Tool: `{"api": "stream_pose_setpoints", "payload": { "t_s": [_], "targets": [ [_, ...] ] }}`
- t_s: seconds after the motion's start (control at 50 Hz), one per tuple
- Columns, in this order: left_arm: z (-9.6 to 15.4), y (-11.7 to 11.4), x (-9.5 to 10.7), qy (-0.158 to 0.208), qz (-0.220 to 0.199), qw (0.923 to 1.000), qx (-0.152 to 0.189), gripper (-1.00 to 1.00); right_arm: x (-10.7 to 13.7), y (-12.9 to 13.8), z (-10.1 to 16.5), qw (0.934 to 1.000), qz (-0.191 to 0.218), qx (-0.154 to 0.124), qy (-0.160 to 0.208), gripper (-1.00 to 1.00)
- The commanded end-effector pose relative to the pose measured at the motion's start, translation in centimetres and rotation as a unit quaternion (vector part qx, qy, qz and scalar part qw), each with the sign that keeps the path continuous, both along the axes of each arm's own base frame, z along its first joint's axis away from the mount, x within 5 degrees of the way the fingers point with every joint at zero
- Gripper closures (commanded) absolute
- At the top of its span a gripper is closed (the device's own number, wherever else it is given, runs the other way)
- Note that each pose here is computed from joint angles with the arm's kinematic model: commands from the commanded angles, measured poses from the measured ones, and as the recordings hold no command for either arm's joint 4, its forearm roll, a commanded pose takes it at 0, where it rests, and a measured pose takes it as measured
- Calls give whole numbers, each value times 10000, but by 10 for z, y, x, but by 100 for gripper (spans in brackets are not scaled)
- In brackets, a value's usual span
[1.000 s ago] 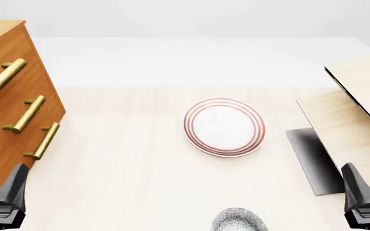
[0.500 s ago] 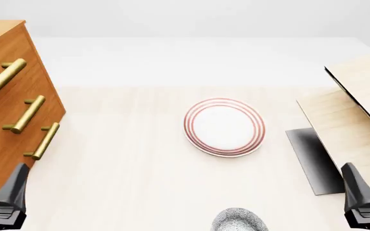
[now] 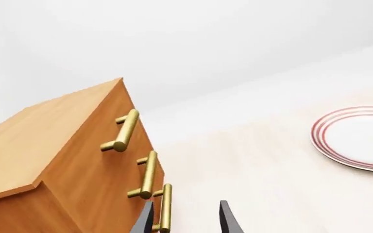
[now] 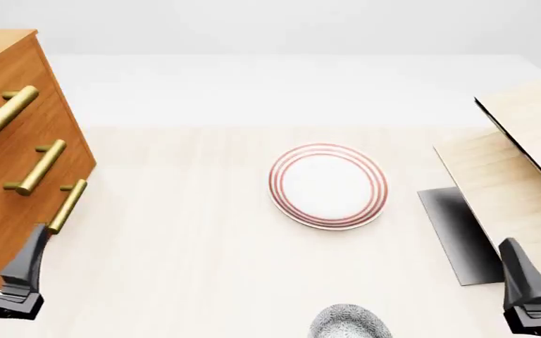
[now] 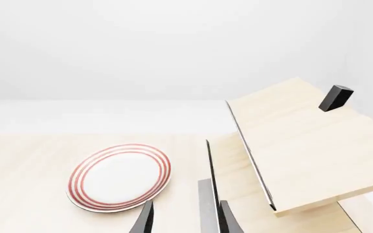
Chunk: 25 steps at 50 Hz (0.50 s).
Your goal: Open the top drawer of the cabinet and put the bowl in it.
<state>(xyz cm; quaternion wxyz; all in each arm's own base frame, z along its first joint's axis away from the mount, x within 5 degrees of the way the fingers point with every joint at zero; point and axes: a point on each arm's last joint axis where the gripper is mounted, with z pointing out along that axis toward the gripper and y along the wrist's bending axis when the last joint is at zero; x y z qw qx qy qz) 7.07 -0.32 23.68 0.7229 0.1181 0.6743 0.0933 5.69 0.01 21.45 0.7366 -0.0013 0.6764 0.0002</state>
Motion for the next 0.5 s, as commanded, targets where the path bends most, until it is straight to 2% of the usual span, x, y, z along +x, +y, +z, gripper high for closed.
{"api": "stream_pose_setpoints", "payload": {
  "t_s": [0.02, 0.06, 0.2, 0.26, 0.36, 0.42, 0.46, 0.5],
  "targets": [
    [20, -1, 9, -34, -15, 9986, 522, -100, 0, 0, 0, 10000, -3, 2, -2, -100],
    [18, -1, 14, 7, 9, 9966, 823, -100, 0, 0, 0, 10000, -3, 1, -2, -100],
    [19, -3, 21, 32, -28, 9902, 1396, -100, 0, 0, 0, 10000, -3, 2, 0, -100],
    [24, -3, 20, -5, -34, 9890, 1477, -100, 0, 0, 0, 10000, -4, 2, -1, -100],
    [22, -2, 24, -19, 51, 9801, 1987, -100, 0, 0, 0, 10000, -1, 1, 0, -100],
    [28, -3, 25, -55, 29, 9804, 1969, -100, 0, 0, 0, 10000, -3, 0, -2, -100],
    [24, -2, 28, -27, 91, 9758, 2185, -100, 0, 0, 0, 10000, -3, 0, -1, -100],
    [31, -3, 28, -74, 51, 9774, 2110, -100, 0, 0, 0, 10000, -3, 1, -2, -100]
  ]
}}
